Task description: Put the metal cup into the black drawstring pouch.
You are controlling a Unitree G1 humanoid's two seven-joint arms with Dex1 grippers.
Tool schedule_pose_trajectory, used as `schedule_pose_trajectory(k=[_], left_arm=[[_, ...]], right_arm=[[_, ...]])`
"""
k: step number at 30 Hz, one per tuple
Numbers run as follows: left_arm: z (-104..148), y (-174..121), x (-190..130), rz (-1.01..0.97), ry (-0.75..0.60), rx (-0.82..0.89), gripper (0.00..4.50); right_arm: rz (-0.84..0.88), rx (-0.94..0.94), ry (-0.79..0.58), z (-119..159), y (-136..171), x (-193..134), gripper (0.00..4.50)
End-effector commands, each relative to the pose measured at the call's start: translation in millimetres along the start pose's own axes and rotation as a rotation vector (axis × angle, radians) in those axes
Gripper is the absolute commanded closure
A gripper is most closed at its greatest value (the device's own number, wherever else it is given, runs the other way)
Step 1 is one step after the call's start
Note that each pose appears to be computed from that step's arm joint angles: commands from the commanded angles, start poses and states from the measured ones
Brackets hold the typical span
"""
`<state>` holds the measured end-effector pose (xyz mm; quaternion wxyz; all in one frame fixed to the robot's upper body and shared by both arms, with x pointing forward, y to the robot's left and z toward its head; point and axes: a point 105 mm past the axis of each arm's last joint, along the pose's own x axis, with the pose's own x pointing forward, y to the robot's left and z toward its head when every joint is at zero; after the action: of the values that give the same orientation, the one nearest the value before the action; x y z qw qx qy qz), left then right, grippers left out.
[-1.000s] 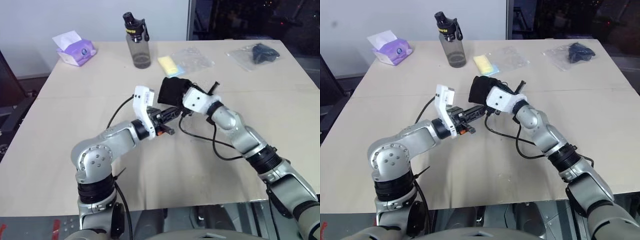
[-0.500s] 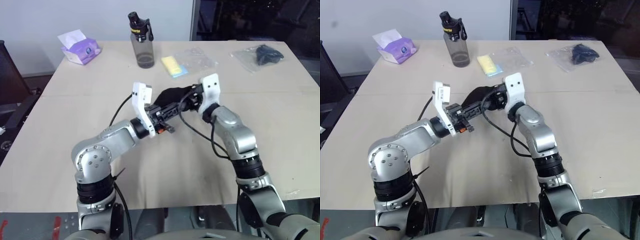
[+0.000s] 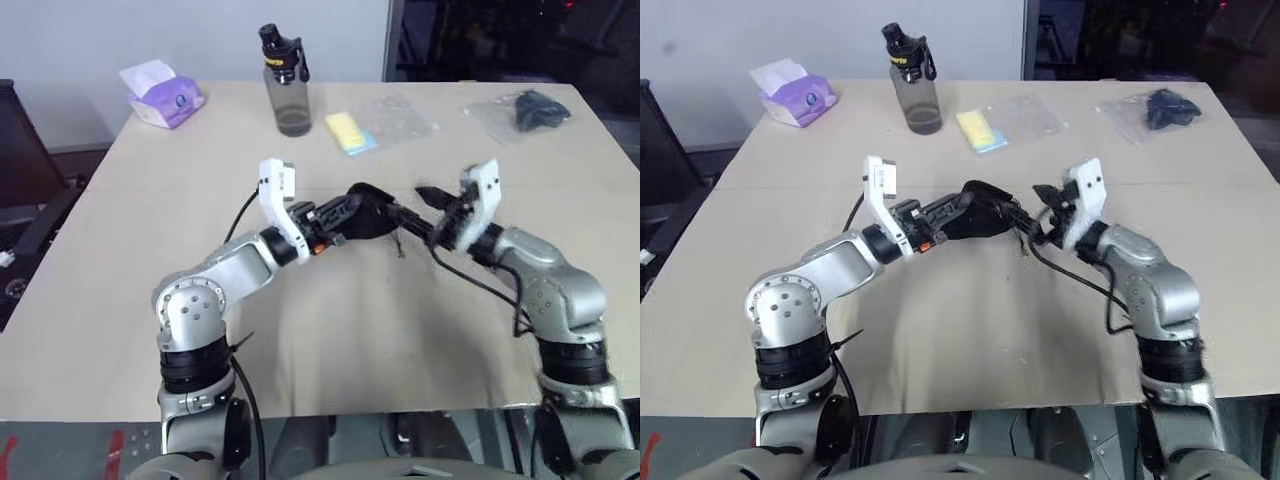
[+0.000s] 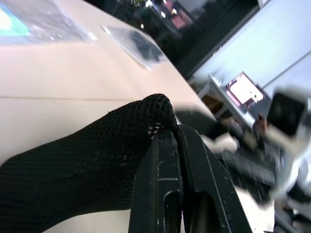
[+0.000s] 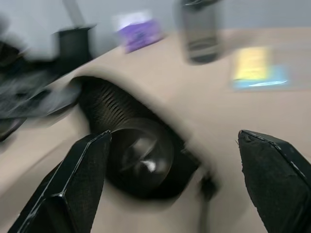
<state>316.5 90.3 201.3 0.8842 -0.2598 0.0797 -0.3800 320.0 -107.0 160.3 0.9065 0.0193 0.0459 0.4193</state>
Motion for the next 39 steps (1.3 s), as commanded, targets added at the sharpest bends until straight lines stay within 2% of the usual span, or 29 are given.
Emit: schedule_pose_trajectory(k=[1, 4, 9, 12, 15, 19, 21, 24, 25, 26, 29, 32, 36, 39], left_arm=[[9.5, -10.4, 1.0, -0.043, -0.036, 0.008, 4.5], [8.8, -11.3, 1.7, -0.047, -0.032, 0.006, 4.5], [4.5, -12.4, 1.9, -0.05, -0.016, 0.009, 4.5], [2.2, -12.7, 1.6, -0.047, -0.004, 0.024, 4.5], [1.0, -13.4, 1.6, -0.047, 0.001, 0.031, 4.5], [1.1, -13.0, 0.6, -0.043, -0.003, 0.036, 4.5], [2.2, -11.3, -1.1, -0.034, -0.01, 0.035, 4.5], [2.5, -8.2, -3.1, -0.022, -0.014, 0.037, 4.5], [2.4, -7.3, -3.6, -0.019, -0.015, 0.036, 4.5], [2.1, -6.3, -4.2, -0.015, -0.016, 0.035, 4.5], [-0.8, -5.6, -6.1, -0.012, -0.013, 0.029, 4.5], [-4.7, -12.3, -8.9, -0.06, -0.008, 0.022, 4.5], [-2.0, -26.2, -16.9, -0.195, -0.051, -0.05, 3.27], [1.1, -20.4, -19.4, -0.172, -0.05, -0.026, 1.83]], right_arm=[[0.086, -0.099, 0.077, -14.8, 12.6, 0.7, 0.27], [0.004, -0.158, 0.129, -35.3, 1.1, 16.1, 0.27], [-0.116, -0.29, 0.11, -48.0, -12.4, 53.8, 0.27], [-0.236, -0.358, 0.078, -46.7, -29.0, 74.5, 0.27], [-0.294, -0.338, 0.026, -40.5, -36.6, 86.9, 0.27], [-0.354, -0.326, 0.022, -41.3, -48.3, 89.5, 0.27], [-0.362, -0.301, 0.025, -44.5, -50.6, 85.0, 0.91], [-0.372, -0.299, 0.026, -46.4, -52.5, 79.5, 2.29], [-0.376, -0.29, 0.023, -45.9, -52.9, 77.8, 2.45], [-0.385, -0.287, 0.018, -45.0, -54.1, 75.6, 3.08], [-0.429, -0.284, -0.013, -34.4, -61.3, 67.6, 4.34], [-0.458, -0.308, -0.051, -16.0, -68.5, 62.4, 4.43], [-0.461, -0.399, -0.15, 34.3, -73.7, 55.6, 4.5], [-0.435, -0.476, -0.252, 80.9, -69.2, 51.4, 4.5]])
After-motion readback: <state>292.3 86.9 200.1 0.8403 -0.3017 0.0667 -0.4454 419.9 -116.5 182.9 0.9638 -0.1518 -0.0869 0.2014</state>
